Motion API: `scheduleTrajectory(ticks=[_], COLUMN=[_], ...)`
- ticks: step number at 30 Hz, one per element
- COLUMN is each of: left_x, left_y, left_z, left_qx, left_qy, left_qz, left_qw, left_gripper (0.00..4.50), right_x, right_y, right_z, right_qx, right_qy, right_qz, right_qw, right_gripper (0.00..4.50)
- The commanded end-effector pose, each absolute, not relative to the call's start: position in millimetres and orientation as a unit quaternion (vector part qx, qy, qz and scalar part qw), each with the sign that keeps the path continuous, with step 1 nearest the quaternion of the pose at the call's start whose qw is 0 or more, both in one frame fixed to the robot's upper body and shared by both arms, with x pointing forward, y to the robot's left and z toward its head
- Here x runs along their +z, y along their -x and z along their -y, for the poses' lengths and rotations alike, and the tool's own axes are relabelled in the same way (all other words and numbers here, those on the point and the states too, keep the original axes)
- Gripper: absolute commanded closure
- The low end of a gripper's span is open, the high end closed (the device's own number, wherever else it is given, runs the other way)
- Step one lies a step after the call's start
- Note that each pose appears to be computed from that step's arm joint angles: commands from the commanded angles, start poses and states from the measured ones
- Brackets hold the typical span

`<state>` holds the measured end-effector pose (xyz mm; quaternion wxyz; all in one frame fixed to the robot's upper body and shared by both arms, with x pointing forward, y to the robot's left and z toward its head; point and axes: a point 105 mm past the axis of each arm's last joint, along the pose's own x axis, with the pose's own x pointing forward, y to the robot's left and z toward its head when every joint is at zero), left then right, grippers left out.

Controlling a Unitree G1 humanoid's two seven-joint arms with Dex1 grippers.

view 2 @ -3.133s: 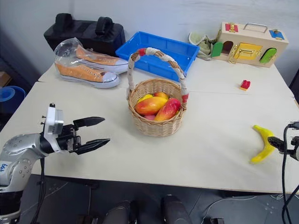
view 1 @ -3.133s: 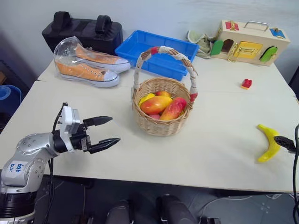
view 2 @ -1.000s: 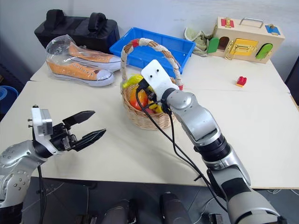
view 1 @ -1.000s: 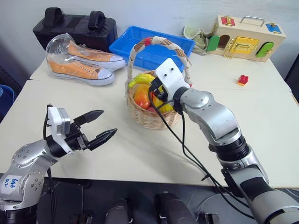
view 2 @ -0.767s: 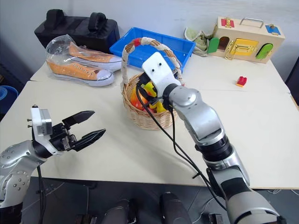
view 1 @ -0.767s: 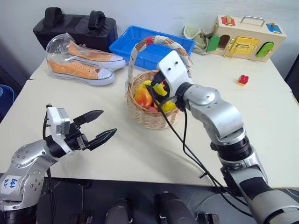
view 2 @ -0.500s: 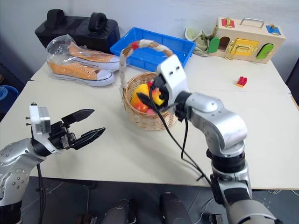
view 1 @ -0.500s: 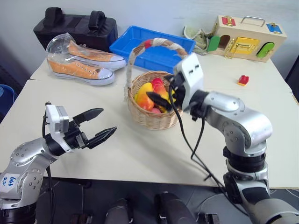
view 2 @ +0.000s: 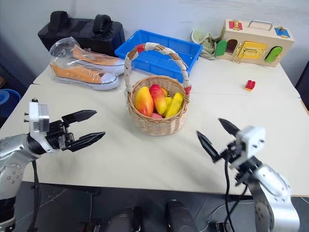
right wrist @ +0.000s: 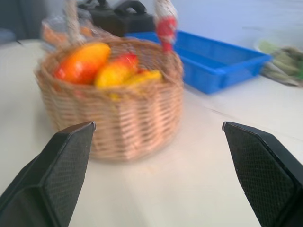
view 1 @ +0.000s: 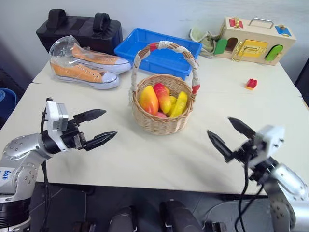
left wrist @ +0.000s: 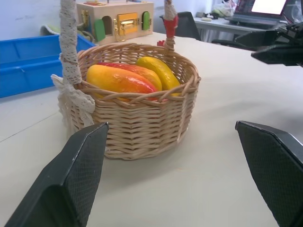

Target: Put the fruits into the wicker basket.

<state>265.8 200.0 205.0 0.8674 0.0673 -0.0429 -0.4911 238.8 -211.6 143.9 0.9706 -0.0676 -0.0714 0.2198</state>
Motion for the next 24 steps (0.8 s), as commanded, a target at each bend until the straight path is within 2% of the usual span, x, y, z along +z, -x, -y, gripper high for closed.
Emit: scheduleTrajectory(ticks=[1,5,8,11,13,16,24], left_x=[212,212,214,214,213,214,215], left_y=[-265,-265,-265,-264,-265,-263,-259], left_z=[-208,-207,-202,-199,-197,-194,-190], left_qx=[-0.486,-0.489,-0.493,-0.497,-0.497,-0.500,-0.502], left_qy=[-0.084,-0.083,-0.080,-0.078,-0.077,-0.075,-0.075], left_qz=[0.051,0.050,0.053,0.054,0.054,0.056,0.058], left_qw=[0.868,0.867,0.865,0.863,0.863,0.861,0.860], left_gripper=[0.00,0.00,0.00,0.00,0.00,0.00,0.00], right_x=[151,161,192,212,214,223,237], right_y=[-237,-248,-270,-297,-310,-325,-372], right_z=[224,214,188,170,167,148,158], right_qx=[0.189,0.207,0.260,0.289,0.286,0.346,0.372], right_qy=[0.080,0.072,0.046,0.042,0.046,0.049,0.054], right_qz=[0.114,0.136,0.169,0.157,0.140,0.130,0.110], right_qw=[0.972,0.966,0.950,0.943,0.947,0.928,0.920], right_gripper=[0.03,0.03,0.03,0.03,0.03,0.03,0.03])
